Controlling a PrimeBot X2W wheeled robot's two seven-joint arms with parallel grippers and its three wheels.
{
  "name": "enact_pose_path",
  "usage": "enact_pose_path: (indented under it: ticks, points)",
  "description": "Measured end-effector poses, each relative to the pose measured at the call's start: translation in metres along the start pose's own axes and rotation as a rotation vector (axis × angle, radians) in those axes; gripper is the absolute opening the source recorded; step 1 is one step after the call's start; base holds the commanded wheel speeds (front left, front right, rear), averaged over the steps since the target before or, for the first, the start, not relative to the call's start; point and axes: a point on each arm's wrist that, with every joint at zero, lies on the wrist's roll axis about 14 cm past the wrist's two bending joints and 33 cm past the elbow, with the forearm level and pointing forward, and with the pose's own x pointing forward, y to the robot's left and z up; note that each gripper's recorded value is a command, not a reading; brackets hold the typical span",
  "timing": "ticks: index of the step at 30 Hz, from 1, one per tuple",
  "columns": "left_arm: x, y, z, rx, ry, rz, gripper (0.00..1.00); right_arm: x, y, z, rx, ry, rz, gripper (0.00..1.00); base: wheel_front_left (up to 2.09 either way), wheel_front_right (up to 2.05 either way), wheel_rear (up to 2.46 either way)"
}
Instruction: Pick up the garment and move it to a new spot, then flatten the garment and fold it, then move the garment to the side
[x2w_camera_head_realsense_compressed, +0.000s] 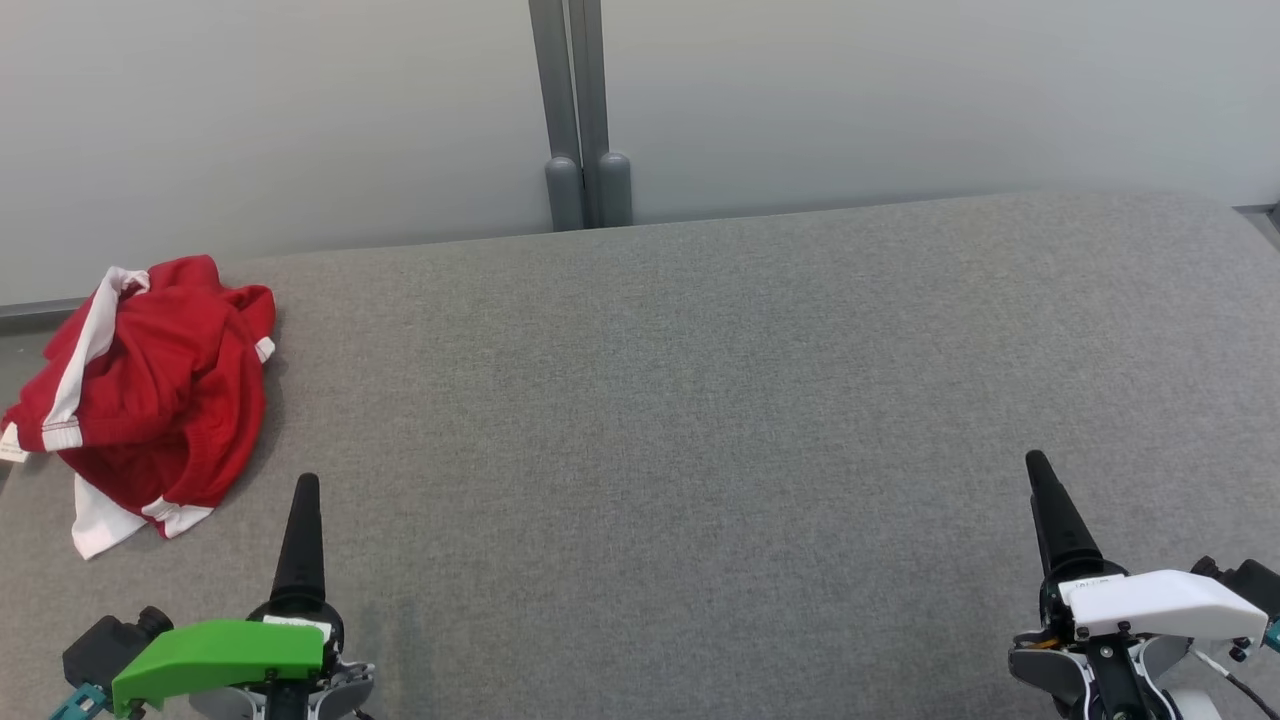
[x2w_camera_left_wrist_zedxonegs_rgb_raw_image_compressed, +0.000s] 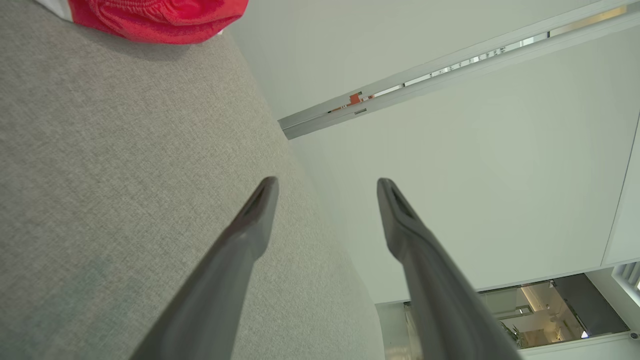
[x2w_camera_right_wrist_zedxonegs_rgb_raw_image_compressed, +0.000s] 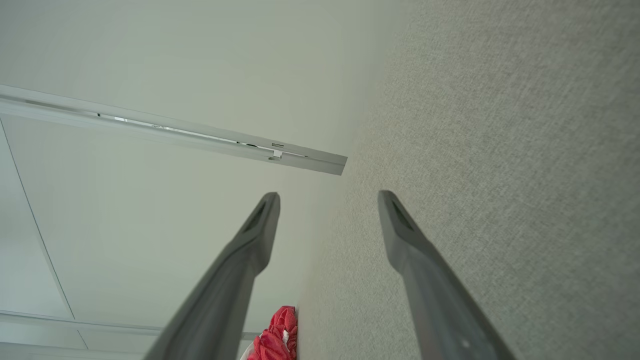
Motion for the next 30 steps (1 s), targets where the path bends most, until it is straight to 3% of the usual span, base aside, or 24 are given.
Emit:
enact_pose_path:
  ticks: [23,30]
  points:
    - [-0.011,-0.013,-0.013,0.507,0.003,-0.045,1.0,-0.007,0.027,-0.005,-0.44,-0.012,0.104,1.0,0.0,0.0,0.0]
    - [-0.014,-0.01,-0.017,0.616,0.005,-0.044,1.0,-0.009,0.034,-0.013,-0.587,-0.002,0.14,1.0,0.0,0.0,0.0]
